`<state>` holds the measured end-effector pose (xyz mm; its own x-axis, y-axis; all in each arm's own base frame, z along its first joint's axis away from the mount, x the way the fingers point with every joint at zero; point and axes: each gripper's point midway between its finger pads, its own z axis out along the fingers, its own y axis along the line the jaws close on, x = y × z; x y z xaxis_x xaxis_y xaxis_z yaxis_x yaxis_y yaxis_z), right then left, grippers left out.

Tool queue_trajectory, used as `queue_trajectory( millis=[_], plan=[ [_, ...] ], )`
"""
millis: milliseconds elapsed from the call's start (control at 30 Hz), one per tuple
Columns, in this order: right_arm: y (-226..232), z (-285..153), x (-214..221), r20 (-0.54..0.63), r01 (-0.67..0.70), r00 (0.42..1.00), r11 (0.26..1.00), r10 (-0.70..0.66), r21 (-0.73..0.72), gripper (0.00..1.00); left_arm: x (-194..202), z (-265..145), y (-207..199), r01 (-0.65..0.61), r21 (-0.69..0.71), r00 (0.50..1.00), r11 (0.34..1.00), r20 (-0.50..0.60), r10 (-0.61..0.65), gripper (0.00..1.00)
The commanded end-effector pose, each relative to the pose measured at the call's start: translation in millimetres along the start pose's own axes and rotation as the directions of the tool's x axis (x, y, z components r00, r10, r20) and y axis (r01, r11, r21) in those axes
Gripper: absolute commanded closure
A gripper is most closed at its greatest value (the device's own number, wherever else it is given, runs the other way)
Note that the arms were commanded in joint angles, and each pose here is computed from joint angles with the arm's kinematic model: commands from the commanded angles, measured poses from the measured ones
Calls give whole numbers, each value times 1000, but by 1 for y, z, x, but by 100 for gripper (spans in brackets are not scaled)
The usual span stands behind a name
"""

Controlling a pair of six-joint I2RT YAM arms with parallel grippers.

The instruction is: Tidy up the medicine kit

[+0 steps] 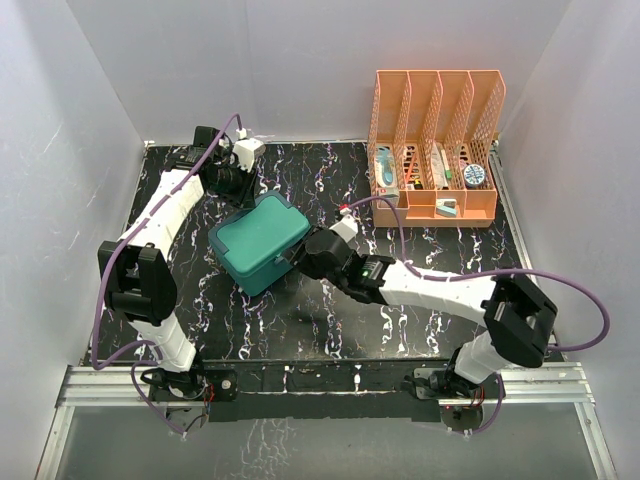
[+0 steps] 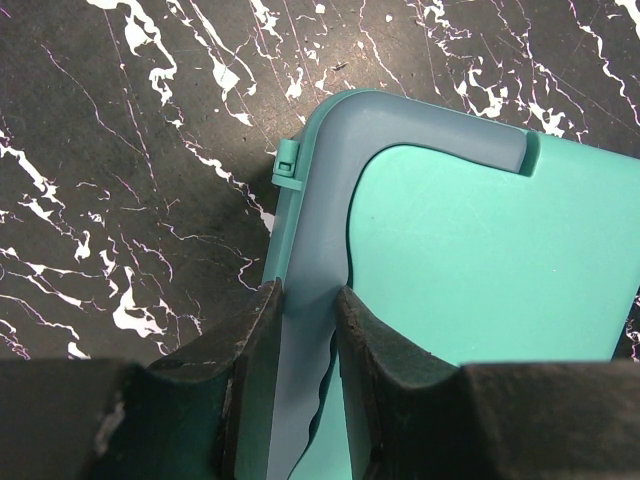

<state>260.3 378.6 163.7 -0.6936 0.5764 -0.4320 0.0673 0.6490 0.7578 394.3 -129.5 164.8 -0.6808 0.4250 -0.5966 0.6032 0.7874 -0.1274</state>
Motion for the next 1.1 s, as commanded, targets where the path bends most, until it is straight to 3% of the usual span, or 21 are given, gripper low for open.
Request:
queue_trajectory(
  millis=[0, 833, 1067],
  plan=[
    [43, -15, -27, 81, -50, 995, 993, 59, -107, 65, 49, 12, -22, 62, 68, 979, 996, -198, -47, 74],
    [29, 12, -4, 21, -31, 999, 999, 32, -33, 72, 48, 13, -27, 67, 78, 979, 995, -199, -50, 74],
    [17, 10, -1, 12, -51, 999, 999, 51, -5, 79, 48, 13, -28, 69, 82, 979, 994, -197, -52, 74]
  ],
)
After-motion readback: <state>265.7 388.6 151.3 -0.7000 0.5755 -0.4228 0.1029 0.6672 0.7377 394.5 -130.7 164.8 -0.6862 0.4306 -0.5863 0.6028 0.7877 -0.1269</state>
